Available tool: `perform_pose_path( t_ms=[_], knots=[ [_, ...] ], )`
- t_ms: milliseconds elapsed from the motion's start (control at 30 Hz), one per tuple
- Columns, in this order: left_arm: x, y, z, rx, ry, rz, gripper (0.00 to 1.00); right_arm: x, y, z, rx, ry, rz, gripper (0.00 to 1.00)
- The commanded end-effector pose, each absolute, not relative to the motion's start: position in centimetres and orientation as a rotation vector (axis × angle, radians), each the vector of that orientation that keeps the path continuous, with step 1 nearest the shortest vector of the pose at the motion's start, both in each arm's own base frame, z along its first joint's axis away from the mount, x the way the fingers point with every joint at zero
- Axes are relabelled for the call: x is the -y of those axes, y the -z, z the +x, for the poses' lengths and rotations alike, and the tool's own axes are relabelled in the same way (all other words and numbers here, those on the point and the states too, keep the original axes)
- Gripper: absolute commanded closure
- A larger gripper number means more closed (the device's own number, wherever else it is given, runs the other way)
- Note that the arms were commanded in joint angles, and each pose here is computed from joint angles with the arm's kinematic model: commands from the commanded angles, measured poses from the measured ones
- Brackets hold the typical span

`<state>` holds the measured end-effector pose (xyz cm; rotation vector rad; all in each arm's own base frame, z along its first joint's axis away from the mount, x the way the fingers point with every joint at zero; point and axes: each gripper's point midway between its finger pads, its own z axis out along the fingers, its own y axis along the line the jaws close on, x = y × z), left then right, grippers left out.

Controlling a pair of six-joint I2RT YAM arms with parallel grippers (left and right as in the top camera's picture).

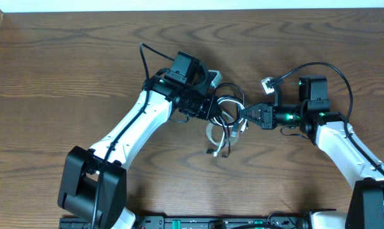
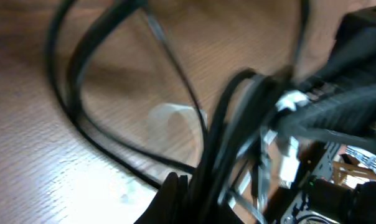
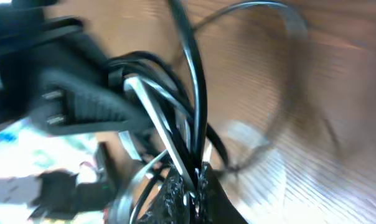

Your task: Untangle cables

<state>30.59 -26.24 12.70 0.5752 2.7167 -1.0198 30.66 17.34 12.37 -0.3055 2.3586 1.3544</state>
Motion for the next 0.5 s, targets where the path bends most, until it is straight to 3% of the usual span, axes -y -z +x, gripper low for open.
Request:
perform_pose_path(
  t_ms=[0,100,167,267,400,467],
  knots=[
    [25.8,-12.2,30.1,-2.753,1.043,0.552,0.93,-12.9,-8.1,33.1,-2.572,-0.927,0.031,0.99],
    [25.4,-12.6,30.0,-2.755,1.039,0.542,0.93,-7.1,-4.5,32.4,-2.717,-0.483,0.428,0.99],
    [25.3,-13.0,30.1,-2.74,1.042,0.548,0.93,-5.2,-3.6,31.4,-2.745,-0.343,0.578,0.84],
    [25.3,-13.8,30.0,-2.699,1.047,0.596,0.93,-5.9,-3.8,31.4,-2.752,-0.395,0.546,0.5],
    [25.4,-14.5,29.8,-2.66,1.061,0.639,0.93,-7.0,-4.2,31.8,-2.748,-0.464,0.371,0.31],
    [26.1,-15.4,29.3,-2.617,1.155,0.679,0.92,-7.5,-4.4,31.9,-2.739,-0.498,0.325,0.28]
  ],
)
